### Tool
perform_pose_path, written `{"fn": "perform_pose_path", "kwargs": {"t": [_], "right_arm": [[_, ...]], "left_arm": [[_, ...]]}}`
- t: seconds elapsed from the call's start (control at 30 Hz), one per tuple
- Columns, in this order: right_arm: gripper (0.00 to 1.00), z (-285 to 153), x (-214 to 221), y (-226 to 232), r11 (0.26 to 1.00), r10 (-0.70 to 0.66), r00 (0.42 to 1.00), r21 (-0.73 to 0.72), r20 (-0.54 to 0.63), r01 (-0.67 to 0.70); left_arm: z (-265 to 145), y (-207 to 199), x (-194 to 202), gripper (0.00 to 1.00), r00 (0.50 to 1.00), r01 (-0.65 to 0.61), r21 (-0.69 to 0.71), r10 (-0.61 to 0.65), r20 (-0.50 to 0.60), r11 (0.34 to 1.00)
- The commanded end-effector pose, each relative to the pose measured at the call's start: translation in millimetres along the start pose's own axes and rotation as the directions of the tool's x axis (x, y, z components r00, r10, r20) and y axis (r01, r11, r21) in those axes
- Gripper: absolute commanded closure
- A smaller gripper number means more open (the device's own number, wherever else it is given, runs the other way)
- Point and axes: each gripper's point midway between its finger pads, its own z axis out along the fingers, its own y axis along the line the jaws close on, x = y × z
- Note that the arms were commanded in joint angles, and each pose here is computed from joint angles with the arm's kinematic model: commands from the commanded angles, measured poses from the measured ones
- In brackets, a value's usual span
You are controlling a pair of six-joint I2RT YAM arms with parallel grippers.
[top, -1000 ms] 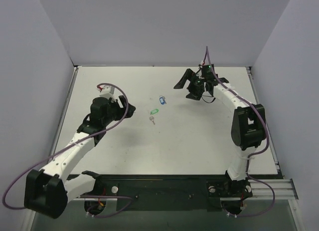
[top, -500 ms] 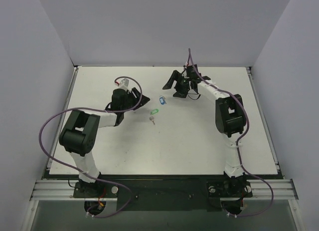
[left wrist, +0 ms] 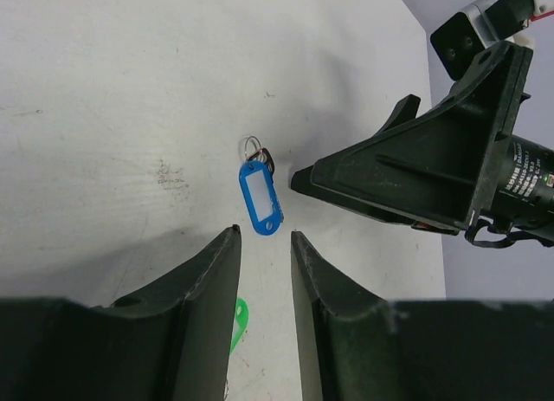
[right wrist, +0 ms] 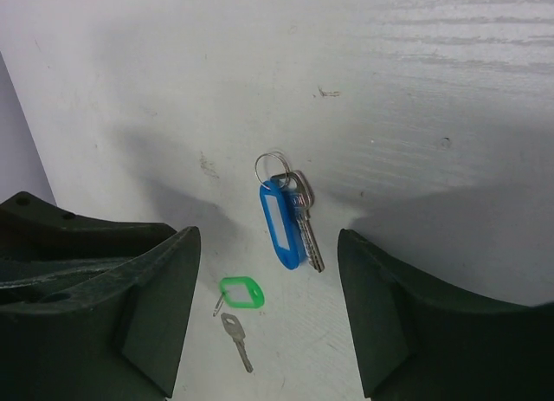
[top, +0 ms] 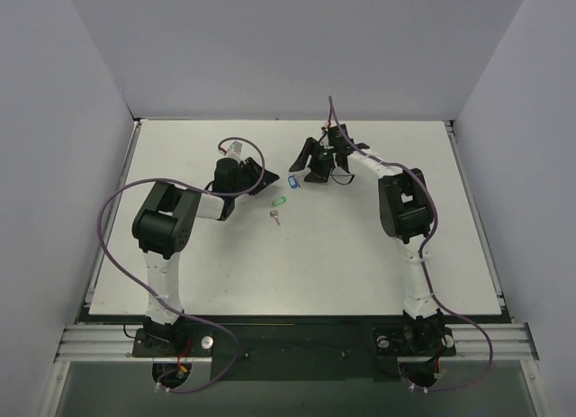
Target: Remove the keys from the keyring
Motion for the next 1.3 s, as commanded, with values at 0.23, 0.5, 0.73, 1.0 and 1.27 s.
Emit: {"fn": "perform_pose_path", "kwargs": {"t": [0.23,0.5,0.73,1.0,1.27], "right_arm": [[0.47,6.5,10.9,25.7,0.994,-0.08,0.996,-0.081,-0.023,0.078],[0.52,12.4,16.1,30.7,0.991,-0.066,0.997,-0.118,-0.046,0.061],[0.52,2.7,8.8,27.6,0.99,-0.074,0.997,-0.124,-0.022,0.07],[0.51,-19.5,-14.8,69.2,0.946,-0.048,0.998,-0.318,0.043,0.06],[0.51,-22.7,-31.2,47.1,0.961,-0.005,0.998,-0.274,0.07,0.024]], "left_arm": [[25.2,-7.3,-0.5,0.68,1.0,0.03,0.052,-0.031,0.001,0.998],[34.5,3.0,13.5,0.7,0.997,0.063,0.031,-0.062,-0.035,0.998],[34.9,6.1,14.5,0.71,0.996,0.079,0.036,-0.078,-0.037,0.996],[38.6,5.3,11.9,0.71,0.997,0.067,0.037,-0.066,-0.044,0.997],[42.1,3.3,9.5,0.72,0.997,0.065,0.04,-0.063,-0.05,0.997]]}}
